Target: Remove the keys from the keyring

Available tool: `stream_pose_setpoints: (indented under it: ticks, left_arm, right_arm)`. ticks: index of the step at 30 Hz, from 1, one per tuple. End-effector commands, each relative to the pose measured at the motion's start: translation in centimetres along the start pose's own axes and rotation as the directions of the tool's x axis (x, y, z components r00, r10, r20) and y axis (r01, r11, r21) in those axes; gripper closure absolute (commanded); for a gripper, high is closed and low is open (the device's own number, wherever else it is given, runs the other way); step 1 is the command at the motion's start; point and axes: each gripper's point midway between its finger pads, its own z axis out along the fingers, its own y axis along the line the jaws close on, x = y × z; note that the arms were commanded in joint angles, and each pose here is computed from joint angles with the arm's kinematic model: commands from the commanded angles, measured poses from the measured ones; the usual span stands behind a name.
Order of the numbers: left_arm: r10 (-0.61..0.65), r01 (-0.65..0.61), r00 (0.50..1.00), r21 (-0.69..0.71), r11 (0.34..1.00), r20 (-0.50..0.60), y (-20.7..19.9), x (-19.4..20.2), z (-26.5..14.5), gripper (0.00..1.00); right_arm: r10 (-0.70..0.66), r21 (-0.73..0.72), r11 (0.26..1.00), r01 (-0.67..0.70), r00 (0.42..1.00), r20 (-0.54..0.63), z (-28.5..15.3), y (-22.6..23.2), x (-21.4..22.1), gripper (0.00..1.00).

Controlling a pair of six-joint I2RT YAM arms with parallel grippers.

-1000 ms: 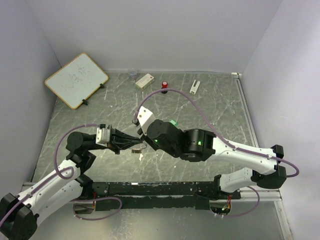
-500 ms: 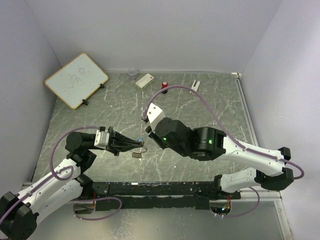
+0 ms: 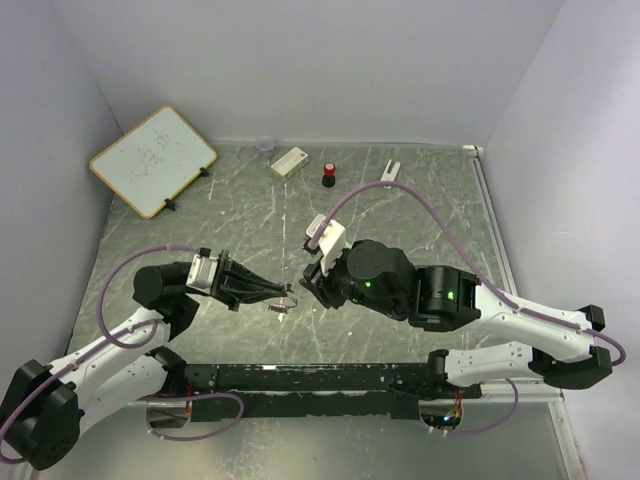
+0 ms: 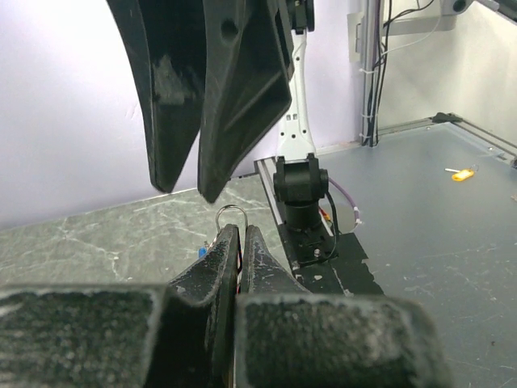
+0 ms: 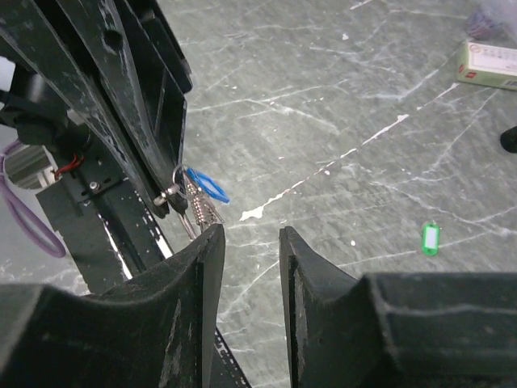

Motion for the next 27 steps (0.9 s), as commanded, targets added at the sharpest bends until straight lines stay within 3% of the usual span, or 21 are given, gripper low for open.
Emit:
stream_pose_setpoints:
  ticks: [1,27]
  left_arm:
    - [0.094,-0.098,0.994,0.063,0.993,0.057,-1.2,-2.9,0.5,0.93]
    - [0.105,-0.107,0.993,0.03,0.994,0.053,-0.9,-3.7,0.5,0.93]
  right_arm:
    - [0.0,-0.067,0.998,0.003,0.999,0.042,0.4,1.2,0.2,0.67]
    - [-0.012,-0.187,0.982,0.036,0.991,0.131,1.9,3.8,-0.2,0.67]
